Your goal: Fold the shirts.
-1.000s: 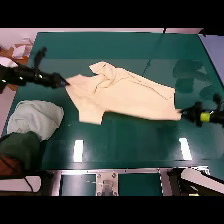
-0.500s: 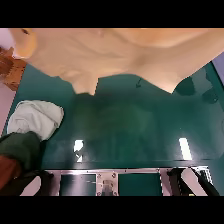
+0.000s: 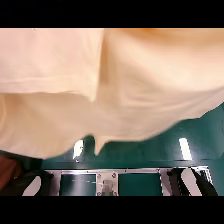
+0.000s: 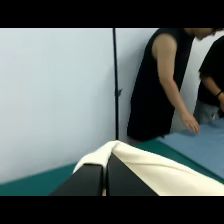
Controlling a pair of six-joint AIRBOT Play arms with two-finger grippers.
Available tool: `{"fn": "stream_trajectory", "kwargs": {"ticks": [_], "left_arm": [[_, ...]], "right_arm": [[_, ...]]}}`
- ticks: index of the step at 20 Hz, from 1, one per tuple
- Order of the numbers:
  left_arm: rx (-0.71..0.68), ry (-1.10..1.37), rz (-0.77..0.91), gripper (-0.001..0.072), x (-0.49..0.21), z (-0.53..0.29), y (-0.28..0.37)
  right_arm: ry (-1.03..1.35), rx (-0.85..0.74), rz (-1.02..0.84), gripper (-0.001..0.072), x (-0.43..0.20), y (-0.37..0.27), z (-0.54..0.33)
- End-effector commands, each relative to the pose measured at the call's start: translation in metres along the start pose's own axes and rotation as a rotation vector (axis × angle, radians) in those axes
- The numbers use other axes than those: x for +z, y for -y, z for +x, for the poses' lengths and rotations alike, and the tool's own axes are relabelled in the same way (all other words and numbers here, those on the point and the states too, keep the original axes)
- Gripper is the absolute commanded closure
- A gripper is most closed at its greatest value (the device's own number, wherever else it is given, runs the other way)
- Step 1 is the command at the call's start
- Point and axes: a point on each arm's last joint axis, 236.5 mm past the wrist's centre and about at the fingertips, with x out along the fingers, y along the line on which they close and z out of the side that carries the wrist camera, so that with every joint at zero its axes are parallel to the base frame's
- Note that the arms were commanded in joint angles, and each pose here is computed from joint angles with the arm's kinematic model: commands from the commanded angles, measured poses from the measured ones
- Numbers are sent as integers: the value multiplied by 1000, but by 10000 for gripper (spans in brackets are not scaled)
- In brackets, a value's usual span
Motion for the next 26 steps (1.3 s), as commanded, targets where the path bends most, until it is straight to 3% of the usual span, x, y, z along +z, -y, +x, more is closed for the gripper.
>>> {"fn": "stream_trajectory", "kwargs": {"ticks": [1,4,7,11,19,26], "left_arm": [[20,-258,-211,687,-109,49,-57],[-49,-462,-447,687,-247,96,-97],[-25,-578,-639,687,-376,122,-139],[27,-603,-830,688,-478,150,-180],[131,-586,-768,688,-502,175,-231],[86,-1051,-758,687,-565,100,-187]], "right_arm": [[-165,-31,138,693,-86,53,28],[-342,-40,282,693,-212,96,68],[-456,-191,381,693,-333,154,104],[-622,-275,491,692,-437,209,143],[-792,-177,597,693,-476,234,206],[-1219,-269,385,693,-521,252,119]]}}
